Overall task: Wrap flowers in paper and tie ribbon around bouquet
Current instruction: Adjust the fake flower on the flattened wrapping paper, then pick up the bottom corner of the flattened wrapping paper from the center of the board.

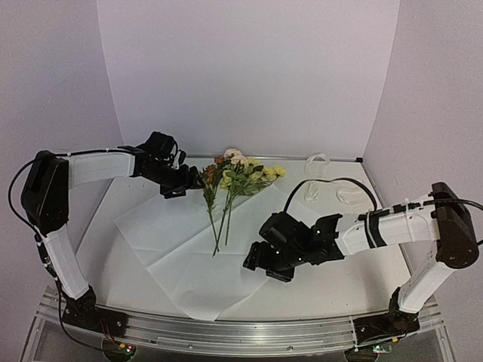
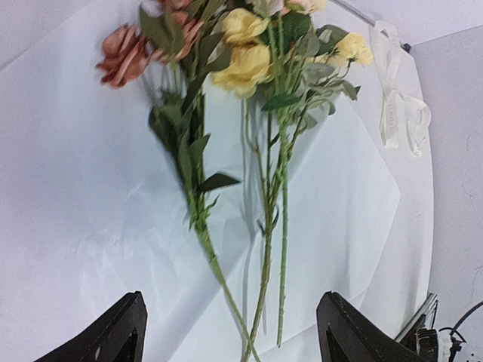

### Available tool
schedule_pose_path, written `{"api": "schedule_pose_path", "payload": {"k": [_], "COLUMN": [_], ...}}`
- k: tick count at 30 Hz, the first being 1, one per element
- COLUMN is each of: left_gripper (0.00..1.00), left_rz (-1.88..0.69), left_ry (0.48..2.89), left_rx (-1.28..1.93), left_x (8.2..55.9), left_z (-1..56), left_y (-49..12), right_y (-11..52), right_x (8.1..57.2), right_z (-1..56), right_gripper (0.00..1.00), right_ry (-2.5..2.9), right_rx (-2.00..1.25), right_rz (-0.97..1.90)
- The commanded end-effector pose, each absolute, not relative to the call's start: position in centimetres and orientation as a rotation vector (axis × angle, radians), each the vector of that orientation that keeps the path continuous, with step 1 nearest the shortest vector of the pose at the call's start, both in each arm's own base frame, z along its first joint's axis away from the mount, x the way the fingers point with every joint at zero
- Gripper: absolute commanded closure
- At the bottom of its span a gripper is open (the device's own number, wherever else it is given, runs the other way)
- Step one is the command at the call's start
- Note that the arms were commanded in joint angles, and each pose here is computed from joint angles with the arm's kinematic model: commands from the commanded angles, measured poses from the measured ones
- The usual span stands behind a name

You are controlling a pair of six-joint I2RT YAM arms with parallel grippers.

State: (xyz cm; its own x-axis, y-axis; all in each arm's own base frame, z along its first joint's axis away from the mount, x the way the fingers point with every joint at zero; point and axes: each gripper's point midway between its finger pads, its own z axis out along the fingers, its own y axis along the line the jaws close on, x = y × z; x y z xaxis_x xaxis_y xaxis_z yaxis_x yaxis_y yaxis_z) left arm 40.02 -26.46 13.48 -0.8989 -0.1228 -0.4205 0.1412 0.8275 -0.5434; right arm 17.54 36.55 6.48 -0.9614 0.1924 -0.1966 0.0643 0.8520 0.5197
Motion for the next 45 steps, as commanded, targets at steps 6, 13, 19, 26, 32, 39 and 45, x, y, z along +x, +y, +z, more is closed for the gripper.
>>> {"api": "schedule_pose_path", "payload": {"k": [6, 13, 19, 26, 32, 39, 45], "left_gripper": [0.18, 0.18, 0.18, 0.17, 0.17, 0.17, 0.17], "left_rz": [-0.857, -0.861, -0.870, -0.856, -0.851, -0.859, -0.880], "left_ry": [2.442, 2.428, 2.403, 2.368, 2.325, 2.297, 2.280], "left_rx": [-0.072, -0.061, -0.059, -0.089, -0.109, -0.102, -0.086], "left_x": [35.3, 32.7, 31.2, 29.1, 27.4, 26.4, 26.2], "left_z": [15.2, 15.1, 16.0, 17.1, 18.4, 19.7, 20.7], "left_y": [-24.3, -24.0, -23.7, -22.3, -20.8, -20.1, -20.2], "right_y": [39.8, 41.6, 43.0, 45.0, 46.3, 47.8, 47.3], "right_x": [13.4, 10.2, 8.8, 7.8, 7.6, 7.7, 9.2], "right_z": [7.4, 5.3, 4.7, 4.0, 4.1, 4.8, 7.9], "right_gripper": [0.27, 0.30, 0.34, 0.43, 0.53, 0.83, 1.00], "right_ry": [2.625, 2.603, 2.582, 2.573, 2.567, 2.547, 2.457], "right_rx": [0.481, 0.625, 0.696, 0.755, 0.763, 0.760, 0.724], "right_rz": [1.056, 1.183, 1.240, 1.316, 1.354, 1.415, 1.456]}}
